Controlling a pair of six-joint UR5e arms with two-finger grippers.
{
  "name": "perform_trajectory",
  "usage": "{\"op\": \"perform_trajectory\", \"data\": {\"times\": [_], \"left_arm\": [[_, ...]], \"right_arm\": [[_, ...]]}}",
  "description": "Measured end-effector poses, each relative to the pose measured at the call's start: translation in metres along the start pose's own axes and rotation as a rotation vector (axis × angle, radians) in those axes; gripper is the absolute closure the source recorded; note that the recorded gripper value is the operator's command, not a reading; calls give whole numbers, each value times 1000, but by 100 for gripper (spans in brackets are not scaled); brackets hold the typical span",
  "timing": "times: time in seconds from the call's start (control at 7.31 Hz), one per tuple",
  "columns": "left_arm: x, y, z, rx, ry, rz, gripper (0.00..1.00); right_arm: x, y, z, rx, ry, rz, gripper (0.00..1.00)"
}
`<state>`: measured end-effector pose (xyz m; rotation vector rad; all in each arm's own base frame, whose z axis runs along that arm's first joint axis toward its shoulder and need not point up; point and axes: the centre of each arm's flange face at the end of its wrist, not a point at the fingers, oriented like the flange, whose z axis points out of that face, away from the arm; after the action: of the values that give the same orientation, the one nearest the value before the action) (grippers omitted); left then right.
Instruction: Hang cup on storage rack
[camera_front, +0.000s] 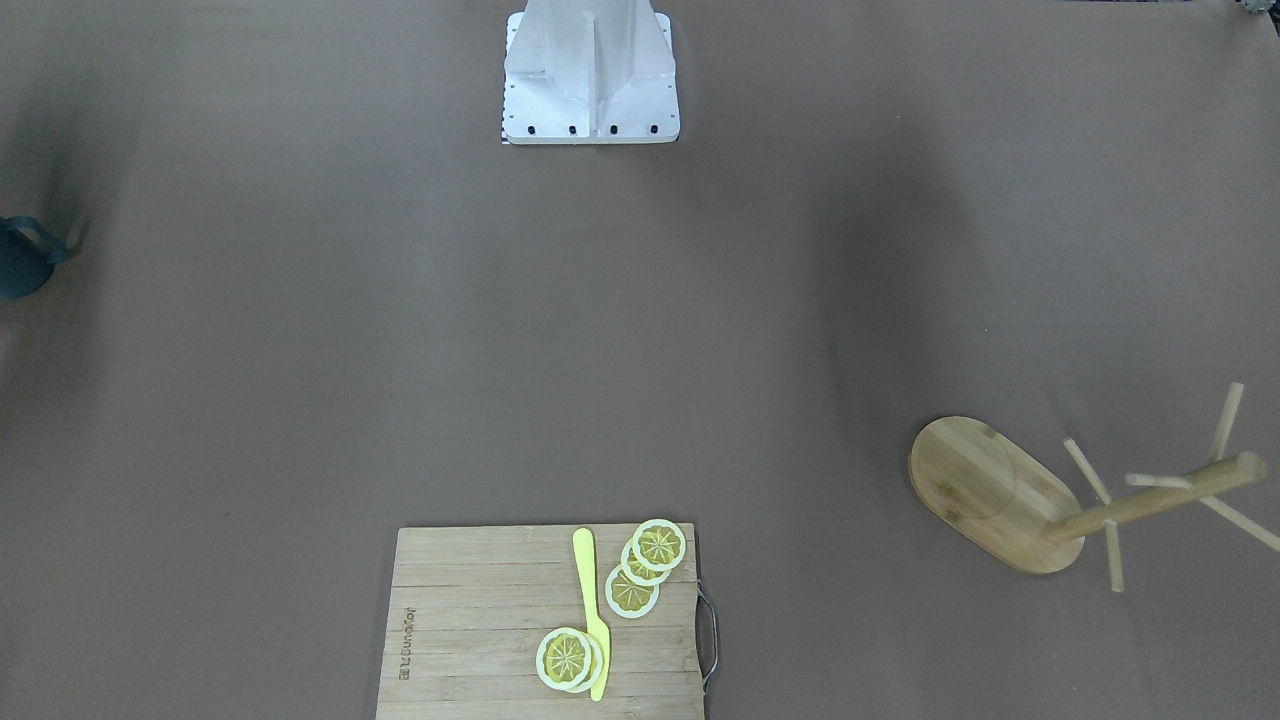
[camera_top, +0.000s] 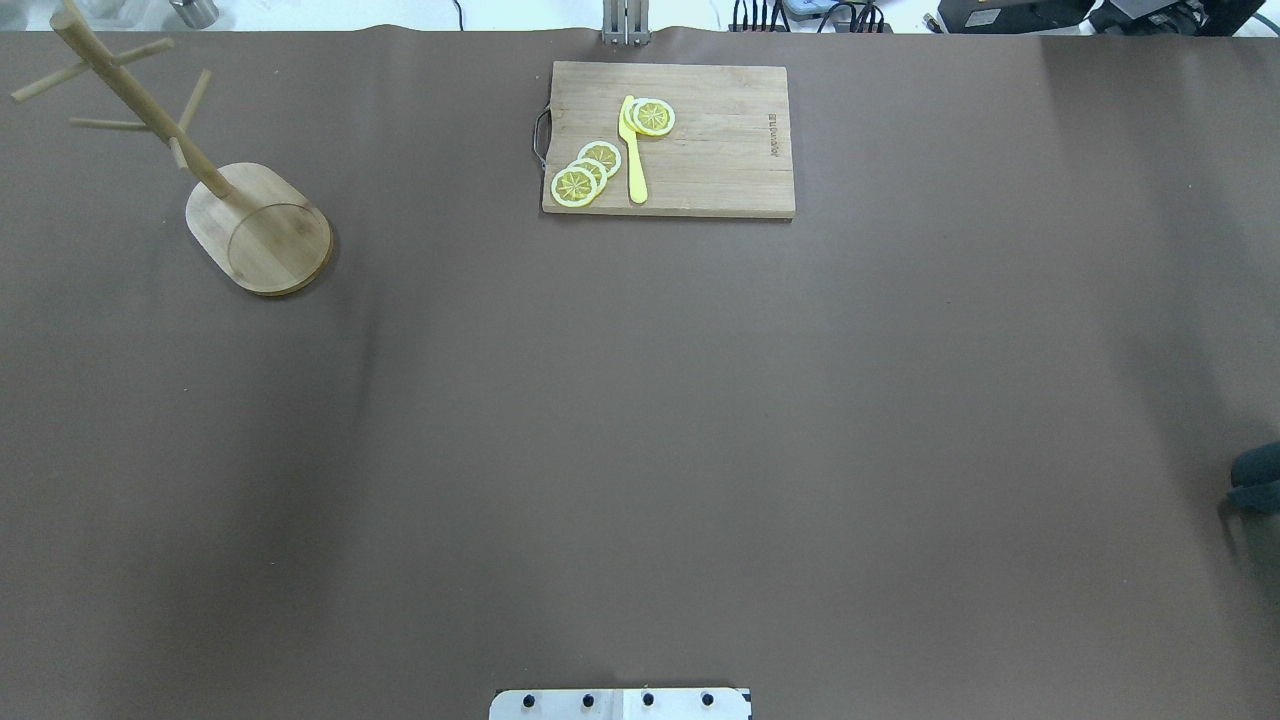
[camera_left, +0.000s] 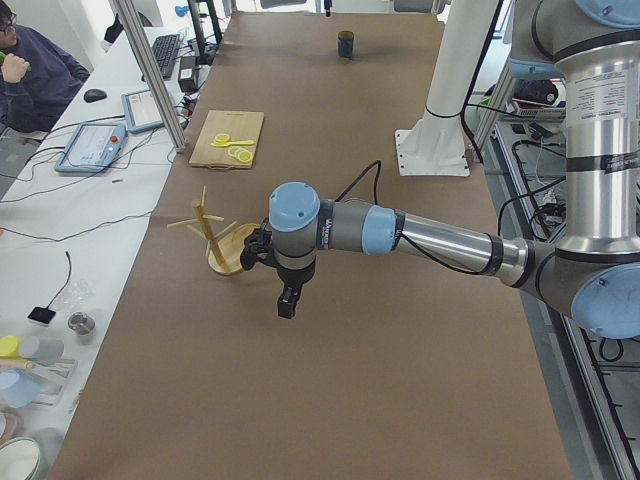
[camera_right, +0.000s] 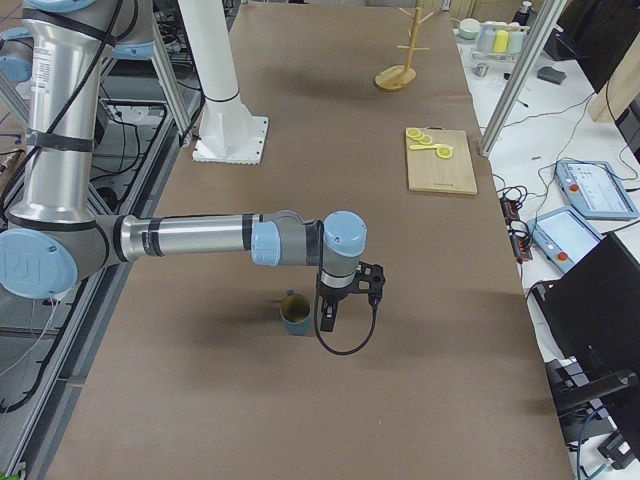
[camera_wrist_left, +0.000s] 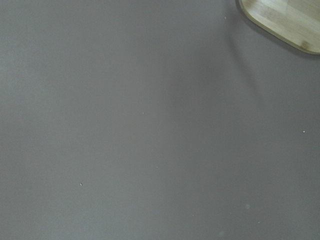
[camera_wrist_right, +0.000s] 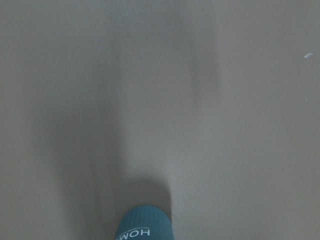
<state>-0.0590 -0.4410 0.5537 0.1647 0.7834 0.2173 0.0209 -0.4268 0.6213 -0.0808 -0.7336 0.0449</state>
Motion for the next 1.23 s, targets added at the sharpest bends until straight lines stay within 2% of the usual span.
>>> {"op": "perform_trajectory", "data": {"times": [0.27,0.55,0.68,0.96,1.23], "left_arm": [[6,-22,-11,61,-14,62,1],[1,-36,-9,137,-24,138,1],[0,-37,-7,153,-25,154,1],[-1,-38,-7,161,-24,157,1],[3,-39,-10,170,-22,123,1]], "right_arm": [[-9,-7,-9,24,-2,-23,0],[-21,-15,-21,117,-10,-100,0],[-24,-12,-22,152,-20,-114,0],[-18,20,1,173,-31,-123,0],[-10,64,32,169,-41,-129,1]]}}
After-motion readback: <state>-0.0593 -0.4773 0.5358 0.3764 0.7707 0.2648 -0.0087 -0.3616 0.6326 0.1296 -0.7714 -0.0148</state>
